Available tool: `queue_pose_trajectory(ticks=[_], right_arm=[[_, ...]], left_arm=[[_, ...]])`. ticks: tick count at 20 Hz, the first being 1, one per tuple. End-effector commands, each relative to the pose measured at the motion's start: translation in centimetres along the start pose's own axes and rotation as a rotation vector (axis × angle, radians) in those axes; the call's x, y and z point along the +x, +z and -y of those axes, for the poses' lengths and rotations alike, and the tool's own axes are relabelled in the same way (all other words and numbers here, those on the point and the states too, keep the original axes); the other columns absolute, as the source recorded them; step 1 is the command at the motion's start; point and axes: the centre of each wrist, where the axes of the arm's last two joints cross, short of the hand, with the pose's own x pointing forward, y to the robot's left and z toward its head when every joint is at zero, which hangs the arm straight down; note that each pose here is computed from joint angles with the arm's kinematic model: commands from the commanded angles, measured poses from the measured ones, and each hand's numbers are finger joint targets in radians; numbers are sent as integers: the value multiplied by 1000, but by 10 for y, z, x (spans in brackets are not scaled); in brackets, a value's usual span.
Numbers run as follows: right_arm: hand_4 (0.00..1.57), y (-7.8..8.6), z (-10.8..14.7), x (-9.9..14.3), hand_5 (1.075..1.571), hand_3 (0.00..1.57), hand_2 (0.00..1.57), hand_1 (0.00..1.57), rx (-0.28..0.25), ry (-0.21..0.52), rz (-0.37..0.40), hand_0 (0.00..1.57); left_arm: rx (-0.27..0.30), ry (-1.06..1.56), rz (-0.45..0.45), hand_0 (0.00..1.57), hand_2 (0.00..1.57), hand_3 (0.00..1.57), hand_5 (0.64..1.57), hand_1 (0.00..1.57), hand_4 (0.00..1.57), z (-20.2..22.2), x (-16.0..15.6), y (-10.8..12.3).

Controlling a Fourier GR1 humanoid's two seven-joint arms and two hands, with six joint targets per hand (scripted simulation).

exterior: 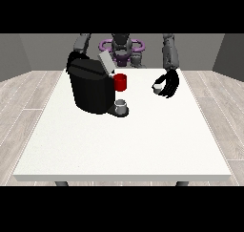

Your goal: Insert the coffee pod into the coffee machine and close the lid

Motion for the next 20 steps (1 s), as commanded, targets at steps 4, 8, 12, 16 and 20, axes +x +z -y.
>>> queue_pose_trajectory(ticks=[4, 8, 12, 16, 20], right_arm=[[487, -1, 8, -7, 1571, 0, 0, 0, -4, -26, -17, 0], [398, -1, -1, 10, 1571, 0, 0, 0, 6, -17, -16, 0], [429, -10, 12, -4, 1571, 0, 0, 0, -33, -41, -18, 0], [505, 3, 13, -19, 1571, 0, 0, 0, -32, -14, -95, 0], [468, 2, 8, -34, 1571, 0, 0, 0, -51, -25, -103, 0]], left_arm=[[-24, -122, -2, 930, 1040, 820, 1571, 930, 281, 22, 6, -1], [-21, -132, -18, 1115, 1173, 966, 1571, 1115, 280, -5, -17, 1], [-38, -123, 103, 1317, 1430, 1407, 1571, 1317, 548, -7, 16, -16], [-91, -81, 181, 1450, 1452, 1388, 1571, 1450, 623, -8, 27, -19], [-122, -106, 245, 1323, 1383, 1352, 1571, 1323, 581, -18, 70, -36]])
